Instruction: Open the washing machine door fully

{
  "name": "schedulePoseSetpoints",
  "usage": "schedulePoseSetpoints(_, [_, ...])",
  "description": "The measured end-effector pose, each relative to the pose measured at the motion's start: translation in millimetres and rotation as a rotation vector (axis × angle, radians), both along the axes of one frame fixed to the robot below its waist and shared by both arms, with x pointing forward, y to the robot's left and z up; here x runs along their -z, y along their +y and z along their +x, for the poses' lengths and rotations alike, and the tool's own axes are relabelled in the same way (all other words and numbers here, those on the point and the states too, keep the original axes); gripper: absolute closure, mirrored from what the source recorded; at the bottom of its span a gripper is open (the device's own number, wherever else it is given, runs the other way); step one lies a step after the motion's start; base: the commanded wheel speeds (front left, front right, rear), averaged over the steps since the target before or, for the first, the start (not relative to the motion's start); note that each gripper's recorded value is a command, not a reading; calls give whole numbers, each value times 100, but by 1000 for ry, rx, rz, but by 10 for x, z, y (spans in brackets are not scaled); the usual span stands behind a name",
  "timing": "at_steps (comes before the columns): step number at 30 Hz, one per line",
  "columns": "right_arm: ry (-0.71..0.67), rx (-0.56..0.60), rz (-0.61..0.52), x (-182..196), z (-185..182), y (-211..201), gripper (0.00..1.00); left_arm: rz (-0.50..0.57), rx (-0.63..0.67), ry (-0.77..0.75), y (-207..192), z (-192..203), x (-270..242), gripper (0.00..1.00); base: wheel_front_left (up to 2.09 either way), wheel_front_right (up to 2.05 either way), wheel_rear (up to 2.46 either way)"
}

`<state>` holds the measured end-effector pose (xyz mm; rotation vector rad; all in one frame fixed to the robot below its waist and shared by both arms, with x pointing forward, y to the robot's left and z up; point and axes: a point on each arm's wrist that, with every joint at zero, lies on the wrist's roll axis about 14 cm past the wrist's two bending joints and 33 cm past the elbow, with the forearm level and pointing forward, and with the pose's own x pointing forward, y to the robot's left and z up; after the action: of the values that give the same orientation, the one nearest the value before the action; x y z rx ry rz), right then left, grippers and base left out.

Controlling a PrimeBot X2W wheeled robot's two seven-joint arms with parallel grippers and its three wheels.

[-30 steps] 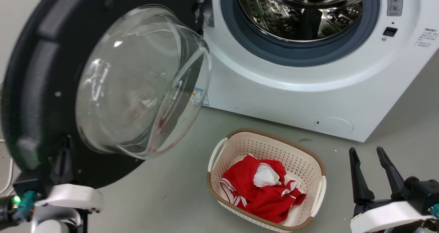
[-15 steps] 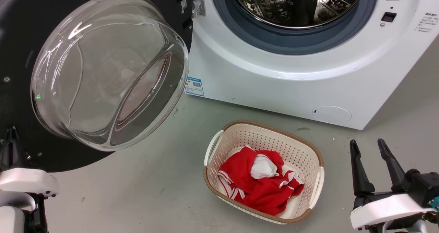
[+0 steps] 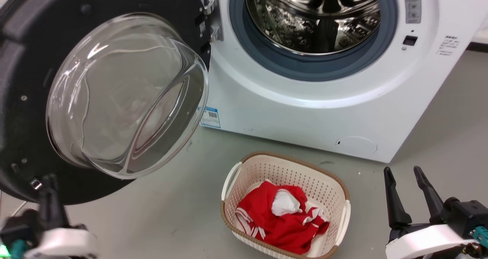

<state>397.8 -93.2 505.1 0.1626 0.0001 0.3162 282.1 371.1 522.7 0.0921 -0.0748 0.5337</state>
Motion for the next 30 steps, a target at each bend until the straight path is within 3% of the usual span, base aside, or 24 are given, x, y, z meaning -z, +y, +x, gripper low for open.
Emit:
schedulePoseSetpoints(5, [-26, 1, -3, -98, -82, -11, 0, 4, 83, -53, -412, -31, -96, 100, 0, 0, 0])
schedulePoseSetpoints(7, [-29, 6, -6, -117, -119, -33, 0, -5, 122, -78, -596, -5, -138, 59, 0, 0, 0])
schedulePoseSetpoints(9, [-37, 14, -7, -143, -143, -64, 0, -13, 159, -99, -750, 28, -177, 27, 0, 0, 0])
schedulePoseSetpoints(10, [-39, 17, -7, -155, -156, -75, 0, -23, 177, -110, -817, 48, -193, 3, 0, 0, 0])
schedulePoseSetpoints(24, [-77, 148, -52, -290, -359, -525, 0, -72, 494, -158, -1781, 521, -296, 0, 0, 0, 0])
schedulePoseSetpoints(30, [-74, 206, -68, -294, -451, -717, 0, -77, 550, -147, -1923, 724, -272, 0, 0, 0, 0])
